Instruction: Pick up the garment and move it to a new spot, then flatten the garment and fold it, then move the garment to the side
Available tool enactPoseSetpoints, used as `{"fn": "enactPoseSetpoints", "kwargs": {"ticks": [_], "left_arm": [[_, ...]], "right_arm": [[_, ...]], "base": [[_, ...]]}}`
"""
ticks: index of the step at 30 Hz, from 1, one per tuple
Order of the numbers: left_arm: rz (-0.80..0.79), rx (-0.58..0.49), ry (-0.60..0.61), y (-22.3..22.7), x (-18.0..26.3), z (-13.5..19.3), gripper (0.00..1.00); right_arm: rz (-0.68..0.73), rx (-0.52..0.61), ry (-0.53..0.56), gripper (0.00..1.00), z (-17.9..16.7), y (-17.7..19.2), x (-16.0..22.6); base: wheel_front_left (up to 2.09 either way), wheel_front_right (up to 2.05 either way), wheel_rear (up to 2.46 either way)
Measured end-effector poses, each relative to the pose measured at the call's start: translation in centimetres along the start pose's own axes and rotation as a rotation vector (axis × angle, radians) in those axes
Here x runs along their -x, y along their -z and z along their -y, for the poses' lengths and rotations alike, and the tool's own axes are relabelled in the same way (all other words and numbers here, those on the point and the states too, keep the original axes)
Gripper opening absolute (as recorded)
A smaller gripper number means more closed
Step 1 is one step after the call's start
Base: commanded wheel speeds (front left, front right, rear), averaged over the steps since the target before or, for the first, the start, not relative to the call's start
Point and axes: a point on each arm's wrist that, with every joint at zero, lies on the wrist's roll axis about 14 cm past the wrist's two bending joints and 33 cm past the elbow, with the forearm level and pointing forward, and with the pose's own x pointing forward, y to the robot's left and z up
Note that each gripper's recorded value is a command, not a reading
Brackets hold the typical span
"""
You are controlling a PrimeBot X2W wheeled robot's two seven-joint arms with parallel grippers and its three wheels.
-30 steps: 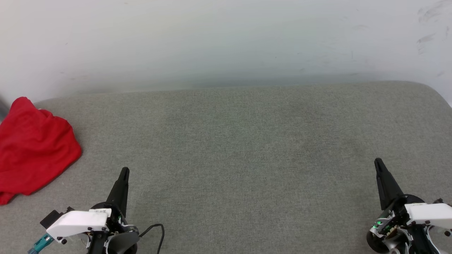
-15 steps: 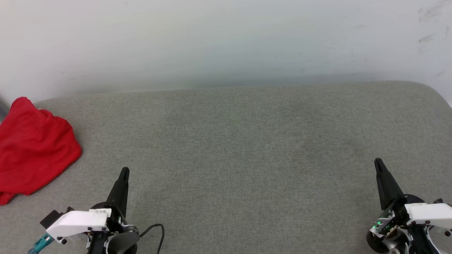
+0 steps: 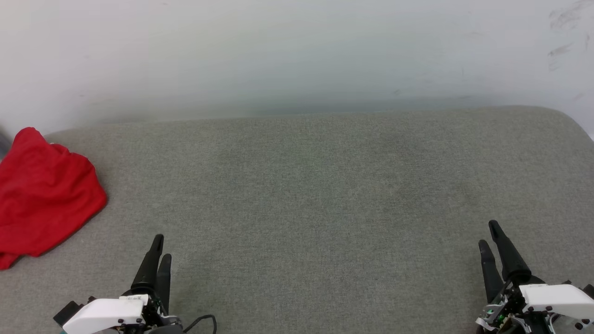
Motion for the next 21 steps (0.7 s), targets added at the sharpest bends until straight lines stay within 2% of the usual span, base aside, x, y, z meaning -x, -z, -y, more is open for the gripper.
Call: {"fn": "enactPoseSetpoints", "kwargs": {"ticks": [7, 11, 21], "left_arm": [[0.049, -0.026, 0.008, -1.1, 0.2, 0.3, 1.00], [0.087, -0.065, -0.002, -2.1, 0.5, 0.0, 1.00], [0.223, -0.229, 0.017, -6.1, 1.0, 1.2, 1.00]], "right_arm": [[0.013, 0.039, -0.004, 1.00, -0.2, 0.1, 0.0], [0.020, 0.098, -0.003, 1.00, -0.2, 0.1, -0.1], [0.058, 0.337, -0.041, 1.00, -1.6, -0.7, -0.4]], "base": [[0.00, 0.00, 0.00], [0.00, 0.00, 0.00], [0.00, 0.00, 0.00]]}}
